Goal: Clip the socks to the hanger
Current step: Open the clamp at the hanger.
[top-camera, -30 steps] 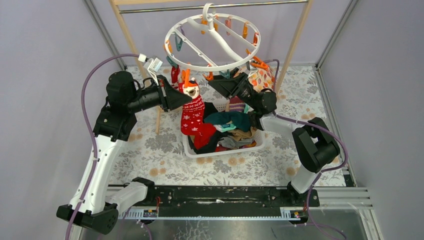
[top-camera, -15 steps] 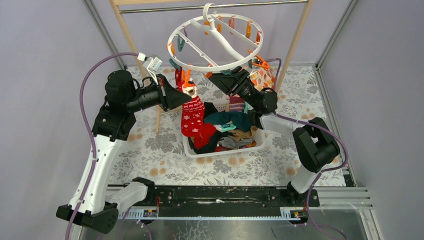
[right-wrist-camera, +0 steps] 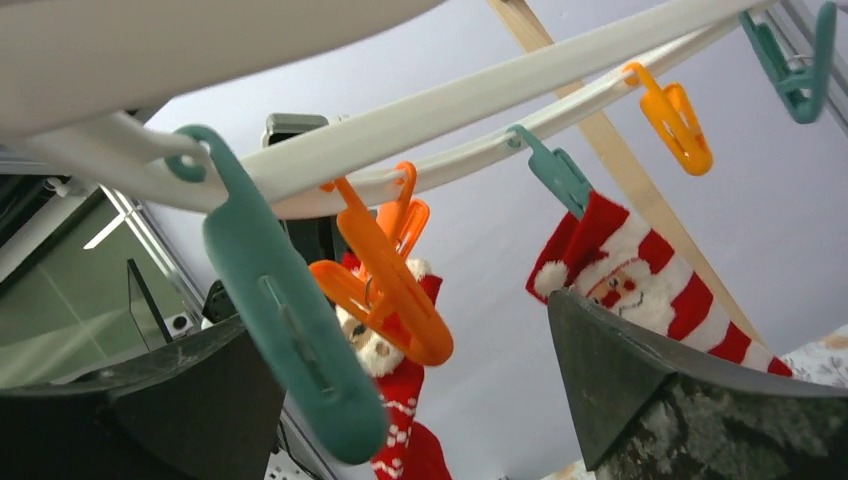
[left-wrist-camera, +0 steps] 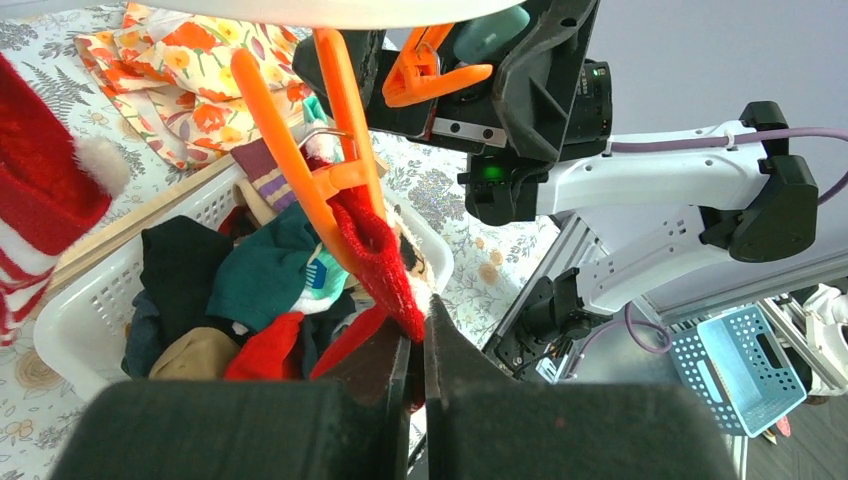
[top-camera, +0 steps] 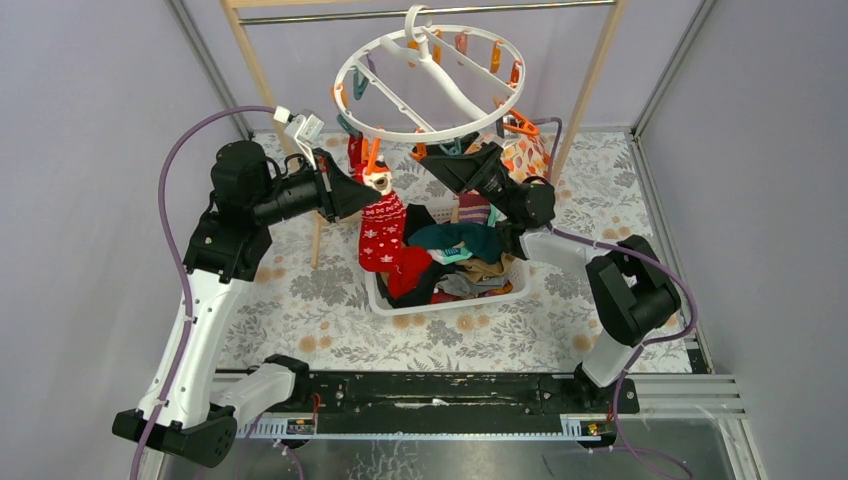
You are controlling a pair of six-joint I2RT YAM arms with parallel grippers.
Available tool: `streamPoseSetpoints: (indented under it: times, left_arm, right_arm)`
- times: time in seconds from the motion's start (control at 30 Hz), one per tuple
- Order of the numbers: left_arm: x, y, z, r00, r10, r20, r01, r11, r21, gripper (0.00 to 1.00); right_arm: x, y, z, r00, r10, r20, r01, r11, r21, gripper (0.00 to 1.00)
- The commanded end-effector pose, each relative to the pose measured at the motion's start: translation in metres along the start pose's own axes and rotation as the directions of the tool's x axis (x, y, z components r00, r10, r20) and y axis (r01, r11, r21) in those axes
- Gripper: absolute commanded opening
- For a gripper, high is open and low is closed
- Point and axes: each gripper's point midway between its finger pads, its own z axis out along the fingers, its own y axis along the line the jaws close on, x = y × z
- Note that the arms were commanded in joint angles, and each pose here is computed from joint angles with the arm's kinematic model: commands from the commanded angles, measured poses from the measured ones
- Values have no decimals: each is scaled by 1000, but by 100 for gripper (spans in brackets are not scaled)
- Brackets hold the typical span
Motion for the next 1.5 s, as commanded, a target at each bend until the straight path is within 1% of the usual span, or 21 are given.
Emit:
streamPoseSetpoints:
  times: [0.0, 0.1, 0.3, 0.43, 0.5, 0.6, 0.73, 0.93, 1.1, 1.3, 1.47]
  left_arm:
    - [-18, -13, -8, 995, 81, 50, -81, 997, 6, 0]
    - [-23, -17, -10, 994, 90, 61, -91, 996, 10, 0]
    - [-30, -24, -13, 992, 104, 77, -106, 994, 22, 0]
    - [-32, -27, -15, 991, 110, 82, -113, 993, 27, 0]
    - [-31, -28, -15, 991, 109, 80, -112, 993, 29, 0]
    - [-31, -27, -14, 991, 110, 79, -113, 993, 30, 0]
    - [-30, -27, -14, 991, 108, 76, -110, 993, 34, 0]
    - [-30, -28, -14, 991, 108, 76, -111, 993, 35, 0]
    - [-28, -28, -15, 992, 109, 71, -112, 993, 38, 0]
    - [-28, -29, -15, 992, 110, 69, -112, 993, 41, 0]
    - [-28, -28, -15, 991, 113, 67, -116, 993, 38, 0]
  right_arm:
    - [-18, 37, -6, 994, -78, 73, 83, 994, -72, 100]
    - [-15, 28, -23, 992, -89, 93, 90, 996, -7, 99]
    - [-9, 5, -52, 994, -69, 90, 60, 993, 100, 90]
    - [-1, -6, -61, 995, -93, 48, 83, 982, 172, 86]
    - [-1, -4, -64, 993, -112, 44, 103, 979, 175, 83]
    - [0, 4, -64, 991, -133, 31, 127, 979, 159, 78]
    - [5, 25, -57, 989, -138, 55, 133, 987, 85, 74]
    - [-9, 44, -31, 984, -125, 129, 129, 991, -23, 74]
    - [-14, 52, -14, 971, -174, 165, 184, 982, -51, 75]
    - [-14, 49, -1, 971, -164, 174, 179, 981, -72, 75]
    - [-16, 49, 3, 969, -164, 183, 180, 981, -75, 74]
